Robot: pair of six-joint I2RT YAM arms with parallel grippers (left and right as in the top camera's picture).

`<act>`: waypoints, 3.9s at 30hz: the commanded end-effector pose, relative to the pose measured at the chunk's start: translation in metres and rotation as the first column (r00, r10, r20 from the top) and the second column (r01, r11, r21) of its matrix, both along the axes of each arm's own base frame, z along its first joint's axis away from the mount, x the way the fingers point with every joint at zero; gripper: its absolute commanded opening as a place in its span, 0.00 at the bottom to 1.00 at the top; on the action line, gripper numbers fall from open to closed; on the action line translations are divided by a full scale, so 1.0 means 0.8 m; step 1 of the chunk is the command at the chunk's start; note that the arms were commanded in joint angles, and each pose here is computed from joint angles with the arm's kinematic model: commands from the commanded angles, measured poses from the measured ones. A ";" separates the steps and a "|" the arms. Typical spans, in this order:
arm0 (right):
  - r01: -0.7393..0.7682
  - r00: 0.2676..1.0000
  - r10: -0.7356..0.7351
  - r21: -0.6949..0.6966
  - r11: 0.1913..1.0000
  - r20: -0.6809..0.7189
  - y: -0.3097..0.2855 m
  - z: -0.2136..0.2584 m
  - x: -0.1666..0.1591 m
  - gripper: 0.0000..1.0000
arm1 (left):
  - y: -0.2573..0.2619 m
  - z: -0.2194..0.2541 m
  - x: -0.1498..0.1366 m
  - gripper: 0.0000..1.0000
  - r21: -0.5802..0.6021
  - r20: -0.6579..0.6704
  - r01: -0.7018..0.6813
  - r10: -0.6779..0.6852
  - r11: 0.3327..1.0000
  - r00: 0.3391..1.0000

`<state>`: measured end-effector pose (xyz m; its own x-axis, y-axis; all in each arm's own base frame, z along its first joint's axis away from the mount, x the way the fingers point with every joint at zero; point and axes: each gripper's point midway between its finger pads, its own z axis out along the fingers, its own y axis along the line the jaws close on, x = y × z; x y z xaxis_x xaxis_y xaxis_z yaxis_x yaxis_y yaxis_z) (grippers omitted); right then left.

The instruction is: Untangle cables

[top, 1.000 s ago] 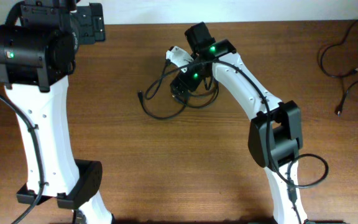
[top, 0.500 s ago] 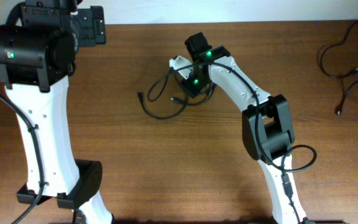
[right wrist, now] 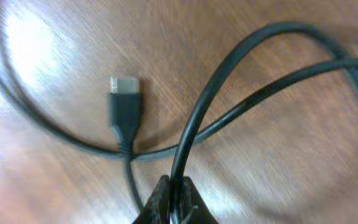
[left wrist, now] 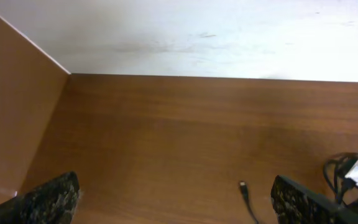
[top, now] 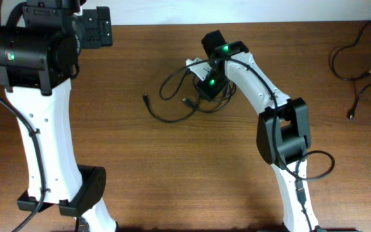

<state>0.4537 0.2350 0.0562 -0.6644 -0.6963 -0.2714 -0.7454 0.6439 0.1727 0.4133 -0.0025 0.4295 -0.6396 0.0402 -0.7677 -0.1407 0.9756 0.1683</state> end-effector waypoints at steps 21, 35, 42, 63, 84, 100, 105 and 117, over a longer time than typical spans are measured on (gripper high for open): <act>0.275 0.668 -0.446 0.359 0.892 0.596 -0.052 0.444 0.022 0.04 | -0.184 -0.139 0.082 1.00 -0.403 -0.150 0.434 -0.525 0.806 0.838; 0.387 0.520 -0.502 0.334 0.860 0.691 -0.103 0.489 0.009 0.04 | -0.340 -0.227 0.094 0.99 -0.458 -0.165 0.589 -0.715 0.666 0.680; 0.391 0.512 -0.505 0.335 0.857 0.695 -0.109 0.496 -0.001 0.04 | -0.375 -0.259 0.095 0.99 -0.462 -0.179 0.611 -0.743 0.643 0.645; 0.408 0.537 -0.494 0.302 0.861 0.683 -0.113 0.485 -0.006 0.04 | -0.404 -0.272 0.101 0.00 -0.494 -0.133 0.644 -0.783 0.584 0.608; 0.396 0.622 -0.550 0.382 0.835 0.557 -0.156 0.469 0.001 0.04 | -0.340 -0.290 0.128 0.00 -0.479 -0.200 0.558 -0.703 0.677 0.682; 0.404 0.789 -0.514 0.346 0.847 0.336 -0.112 0.355 0.029 0.04 | -0.197 -0.204 0.144 0.00 -0.484 -0.146 0.412 -0.535 0.772 0.832; 0.434 0.833 -0.501 0.286 0.854 0.234 -0.086 0.281 0.039 0.04 | -0.169 -0.177 0.137 0.00 -0.475 -0.122 0.394 -0.502 0.787 0.856; 0.320 0.941 -0.333 0.153 0.935 0.063 0.020 0.065 -0.016 0.04 | -0.139 -0.173 0.121 0.00 -0.391 -0.182 0.353 -0.447 0.850 0.876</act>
